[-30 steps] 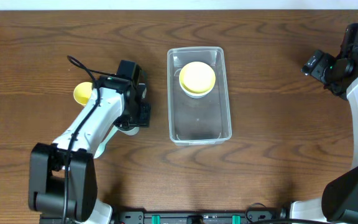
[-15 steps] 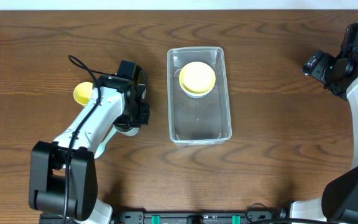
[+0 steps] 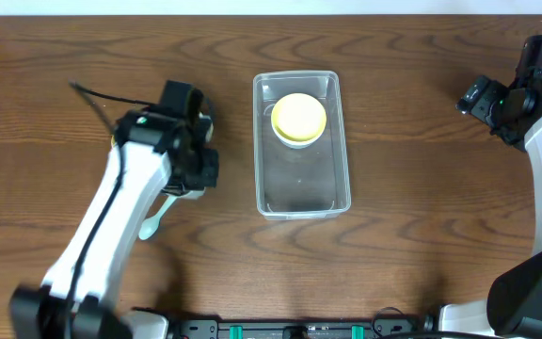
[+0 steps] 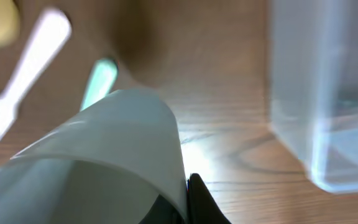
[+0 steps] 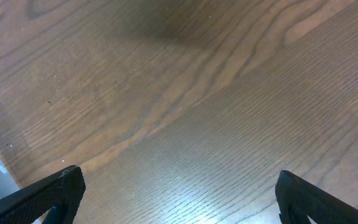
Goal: Pack container
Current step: 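Lift grey-blue cup with left gripper and place it in container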
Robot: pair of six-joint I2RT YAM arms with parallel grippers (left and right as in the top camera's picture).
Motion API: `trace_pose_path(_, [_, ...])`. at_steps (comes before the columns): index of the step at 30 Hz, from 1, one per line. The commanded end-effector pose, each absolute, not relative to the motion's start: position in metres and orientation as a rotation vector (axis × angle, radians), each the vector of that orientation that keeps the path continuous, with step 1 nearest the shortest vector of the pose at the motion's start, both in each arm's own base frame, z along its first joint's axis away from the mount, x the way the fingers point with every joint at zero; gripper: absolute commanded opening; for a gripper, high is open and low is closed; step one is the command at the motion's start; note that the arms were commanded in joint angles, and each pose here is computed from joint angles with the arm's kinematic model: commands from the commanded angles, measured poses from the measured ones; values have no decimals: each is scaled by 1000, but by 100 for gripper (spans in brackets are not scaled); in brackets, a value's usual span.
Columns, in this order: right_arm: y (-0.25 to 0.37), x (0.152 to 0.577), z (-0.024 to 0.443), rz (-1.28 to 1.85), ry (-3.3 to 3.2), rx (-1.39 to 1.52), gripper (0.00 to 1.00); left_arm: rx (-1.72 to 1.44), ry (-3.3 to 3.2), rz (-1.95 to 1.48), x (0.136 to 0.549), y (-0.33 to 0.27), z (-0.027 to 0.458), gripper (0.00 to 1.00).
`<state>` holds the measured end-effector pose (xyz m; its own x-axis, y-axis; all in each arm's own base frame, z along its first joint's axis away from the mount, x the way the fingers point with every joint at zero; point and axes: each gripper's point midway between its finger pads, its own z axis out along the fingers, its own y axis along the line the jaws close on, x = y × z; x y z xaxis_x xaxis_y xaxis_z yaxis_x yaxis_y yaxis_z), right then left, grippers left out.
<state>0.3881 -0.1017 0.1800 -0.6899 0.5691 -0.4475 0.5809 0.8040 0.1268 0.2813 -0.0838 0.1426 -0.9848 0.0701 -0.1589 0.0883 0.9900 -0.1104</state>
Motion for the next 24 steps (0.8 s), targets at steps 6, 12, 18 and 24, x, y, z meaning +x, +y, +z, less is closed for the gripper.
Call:
trace_pose_path(6, [-103,388,178,-40,2520,864,99,298,2589,-314,278,-129,232,6])
trace_pose_path(12, [-103,388,178,-40,2520,863,99,466,2391,-304,285,-183,256,6])
trace_pose_path(18, [-103,388,178,-40,2520,863,99,536,2412,-101,304,-209,219,6])
trace_pose_path(24, [-103,388,178,-40,2520,863,99,583,2492,-47,323,-228,168,6])
